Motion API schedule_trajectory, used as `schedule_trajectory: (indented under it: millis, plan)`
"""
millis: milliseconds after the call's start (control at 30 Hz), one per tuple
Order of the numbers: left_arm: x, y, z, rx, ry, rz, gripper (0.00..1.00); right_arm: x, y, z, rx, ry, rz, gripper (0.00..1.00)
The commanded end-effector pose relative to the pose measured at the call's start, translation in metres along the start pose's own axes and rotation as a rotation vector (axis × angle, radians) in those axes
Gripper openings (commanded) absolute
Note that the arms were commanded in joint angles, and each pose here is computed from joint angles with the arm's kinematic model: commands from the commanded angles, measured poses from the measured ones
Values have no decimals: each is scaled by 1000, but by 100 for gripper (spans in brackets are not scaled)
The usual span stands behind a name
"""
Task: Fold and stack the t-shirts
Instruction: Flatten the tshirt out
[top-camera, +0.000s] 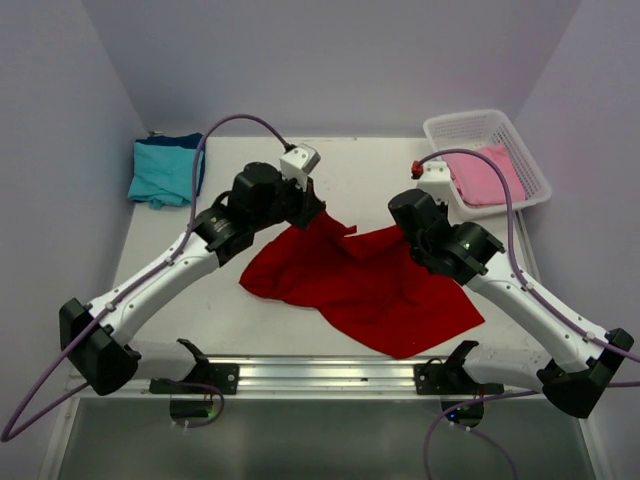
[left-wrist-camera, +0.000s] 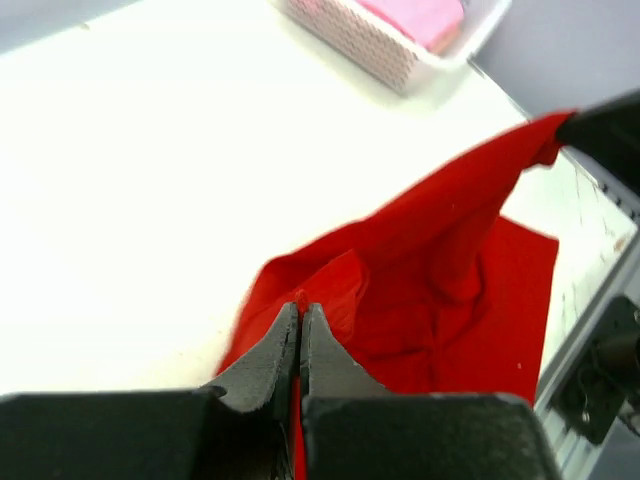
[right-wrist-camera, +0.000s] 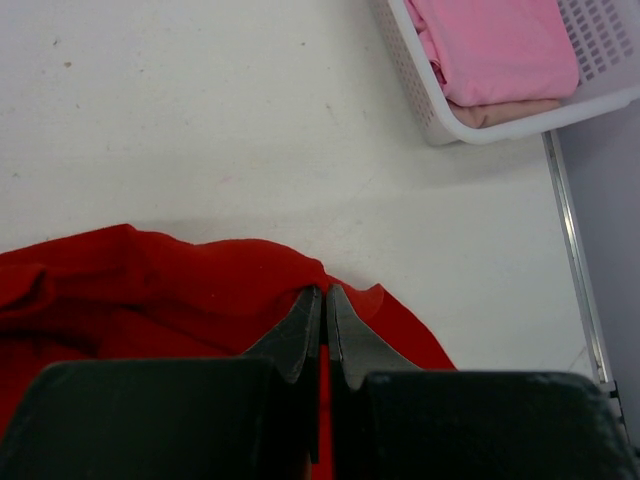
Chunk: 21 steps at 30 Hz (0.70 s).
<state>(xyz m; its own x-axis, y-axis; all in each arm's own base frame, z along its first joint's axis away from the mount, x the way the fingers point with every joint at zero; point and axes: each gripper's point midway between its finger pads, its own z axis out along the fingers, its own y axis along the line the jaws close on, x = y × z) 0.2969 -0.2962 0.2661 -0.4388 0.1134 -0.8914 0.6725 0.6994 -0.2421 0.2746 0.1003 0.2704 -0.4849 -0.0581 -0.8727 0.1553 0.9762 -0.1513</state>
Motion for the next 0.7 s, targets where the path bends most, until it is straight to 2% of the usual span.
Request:
schedule_trajectory:
  millis: [0,67,200,400,567,667]
  plan:
    - [-28,14,-29,-138,-58,-26,0,-11,-2,1,17,-37,45,0]
    - [-42,18,-43,-182,-94,-39,0,-12,-3,1,20,-40,47,0]
    - [-87,23,-96,-275,-243,-43,0,-15,-5,0,27,-46,48,0]
    - [-112,62,-153,-555,-375,-56,0,-27,-13,-2,46,-69,77,0]
    - [-131,70,-195,-637,-493,-71,0,-46,-28,-11,71,-131,107,0]
    - [-156,59,-233,-609,-622,-68,0,-62,-34,-20,58,-176,125,0]
